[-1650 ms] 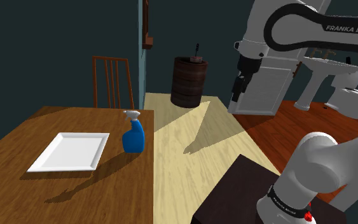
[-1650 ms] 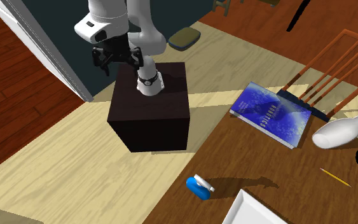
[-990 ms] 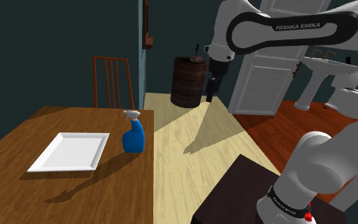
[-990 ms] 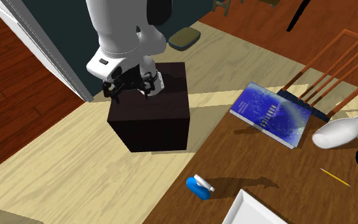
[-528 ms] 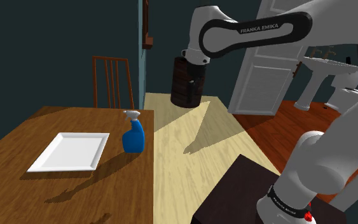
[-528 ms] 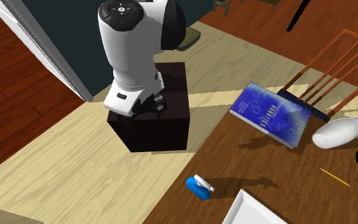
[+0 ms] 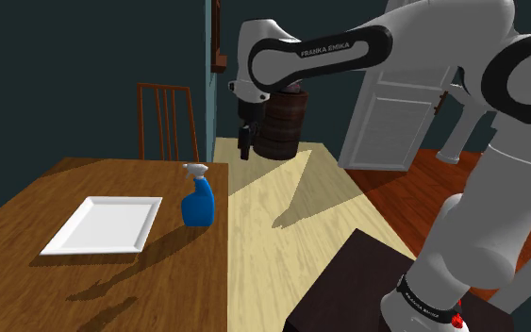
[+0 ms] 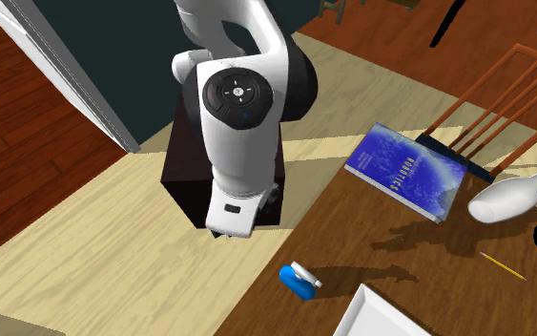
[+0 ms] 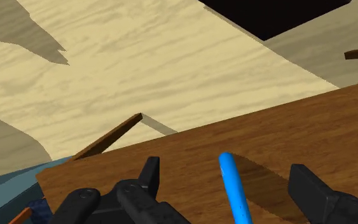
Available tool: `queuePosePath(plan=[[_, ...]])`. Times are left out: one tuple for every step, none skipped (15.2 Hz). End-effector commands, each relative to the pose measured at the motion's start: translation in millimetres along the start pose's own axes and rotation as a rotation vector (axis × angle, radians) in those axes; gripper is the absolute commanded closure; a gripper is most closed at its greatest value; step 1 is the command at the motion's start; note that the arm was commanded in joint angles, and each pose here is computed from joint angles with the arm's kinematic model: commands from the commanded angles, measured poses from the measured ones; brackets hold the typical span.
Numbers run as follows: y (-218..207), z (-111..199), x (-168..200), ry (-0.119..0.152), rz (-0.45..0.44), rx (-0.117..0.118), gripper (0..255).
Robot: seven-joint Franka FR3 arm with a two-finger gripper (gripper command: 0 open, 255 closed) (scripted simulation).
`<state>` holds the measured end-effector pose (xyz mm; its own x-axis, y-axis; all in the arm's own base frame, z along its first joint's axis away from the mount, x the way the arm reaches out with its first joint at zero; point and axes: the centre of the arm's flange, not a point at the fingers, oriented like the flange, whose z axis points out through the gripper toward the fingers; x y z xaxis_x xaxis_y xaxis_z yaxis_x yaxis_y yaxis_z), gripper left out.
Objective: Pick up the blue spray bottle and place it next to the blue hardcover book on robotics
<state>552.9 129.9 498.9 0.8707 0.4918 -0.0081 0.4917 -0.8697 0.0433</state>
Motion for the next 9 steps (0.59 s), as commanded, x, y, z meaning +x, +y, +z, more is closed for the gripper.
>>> queuePosePath(plan=[[-6,7,24,0.001,-0.038,0.009,0],[-9,10,37,0.001,-0.056,0.013,0],[-13,13,49,0.002,-0.074,0.017,0],[-16,17,61,0.002,-0.093,0.021,0],[-20,20,72,0.002,-0.111,0.025,0],[-24,24,84,0.003,-0.129,0.029,0],[-29,27,96,0.003,-0.148,0.033,0],[-34,30,108,0.003,-0.166,0.037,0],[-38,34,119,0.004,-0.184,0.042,0]])
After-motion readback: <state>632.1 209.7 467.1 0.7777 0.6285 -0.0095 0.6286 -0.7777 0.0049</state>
